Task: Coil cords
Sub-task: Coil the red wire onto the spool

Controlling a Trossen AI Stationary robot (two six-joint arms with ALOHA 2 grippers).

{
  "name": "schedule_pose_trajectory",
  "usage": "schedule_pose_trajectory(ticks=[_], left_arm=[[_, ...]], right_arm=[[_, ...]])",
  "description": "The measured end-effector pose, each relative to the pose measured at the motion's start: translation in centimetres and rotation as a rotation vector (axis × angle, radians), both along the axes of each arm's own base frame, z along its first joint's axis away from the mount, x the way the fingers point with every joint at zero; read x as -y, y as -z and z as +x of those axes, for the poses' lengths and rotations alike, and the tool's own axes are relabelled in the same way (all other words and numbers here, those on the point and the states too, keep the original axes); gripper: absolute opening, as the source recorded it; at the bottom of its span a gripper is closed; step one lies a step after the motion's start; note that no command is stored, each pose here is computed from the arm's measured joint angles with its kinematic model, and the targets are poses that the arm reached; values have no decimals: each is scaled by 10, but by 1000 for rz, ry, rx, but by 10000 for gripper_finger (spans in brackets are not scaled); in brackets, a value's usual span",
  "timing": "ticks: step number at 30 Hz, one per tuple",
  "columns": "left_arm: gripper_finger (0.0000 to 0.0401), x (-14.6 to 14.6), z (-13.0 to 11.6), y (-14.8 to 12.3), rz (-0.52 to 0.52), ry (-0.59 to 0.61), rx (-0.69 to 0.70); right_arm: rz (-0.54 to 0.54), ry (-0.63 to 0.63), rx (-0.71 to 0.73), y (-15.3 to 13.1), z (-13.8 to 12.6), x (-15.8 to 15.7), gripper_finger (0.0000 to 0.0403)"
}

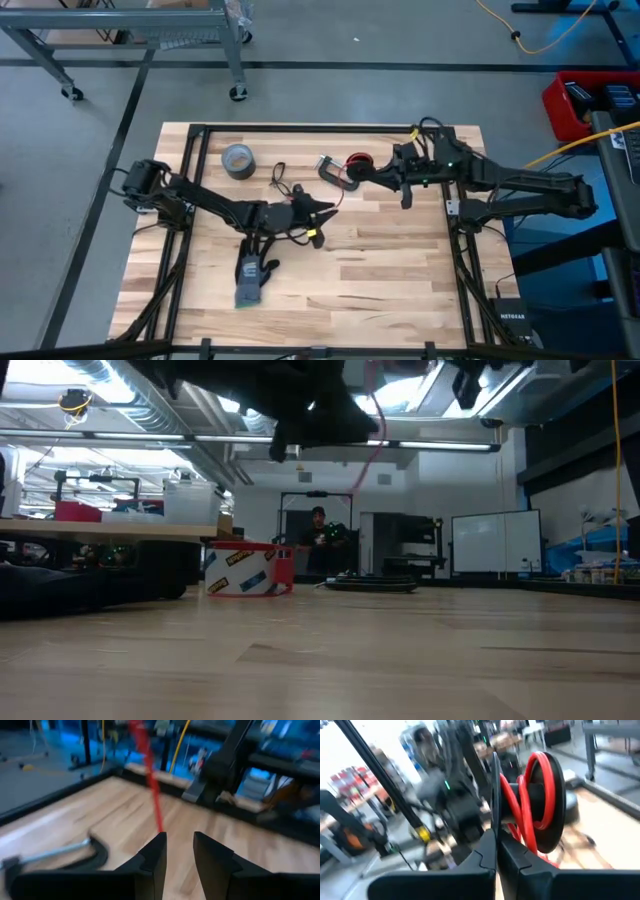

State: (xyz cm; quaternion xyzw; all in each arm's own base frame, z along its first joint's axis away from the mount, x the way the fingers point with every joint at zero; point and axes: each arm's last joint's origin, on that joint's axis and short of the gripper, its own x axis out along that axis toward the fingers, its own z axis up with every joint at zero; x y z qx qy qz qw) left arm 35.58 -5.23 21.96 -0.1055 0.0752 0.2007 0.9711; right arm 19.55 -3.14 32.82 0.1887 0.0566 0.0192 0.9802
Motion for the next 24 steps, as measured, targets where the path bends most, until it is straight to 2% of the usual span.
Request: schedule_pose_trajectory(ticks=[6,12,14,19,24], left_arm=[[88,1,3,-13,22,10,135],[88,-2,1,-19,-10,22,165],[88,-3,2,-20,-43,65,177],[88,-1,4,-26,-142,268,253],[88,4,4,-26,-132,325,251]], right_arm=[[-52,-50,-181,18,-1,-7,2],[-117,-186,-206,22,0,-31,3],[-136,-217,-203,23,2,-39,3],[-201,-214,-257,33,11,-56,3],[-238,-257,-288,43,23,-69,4]])
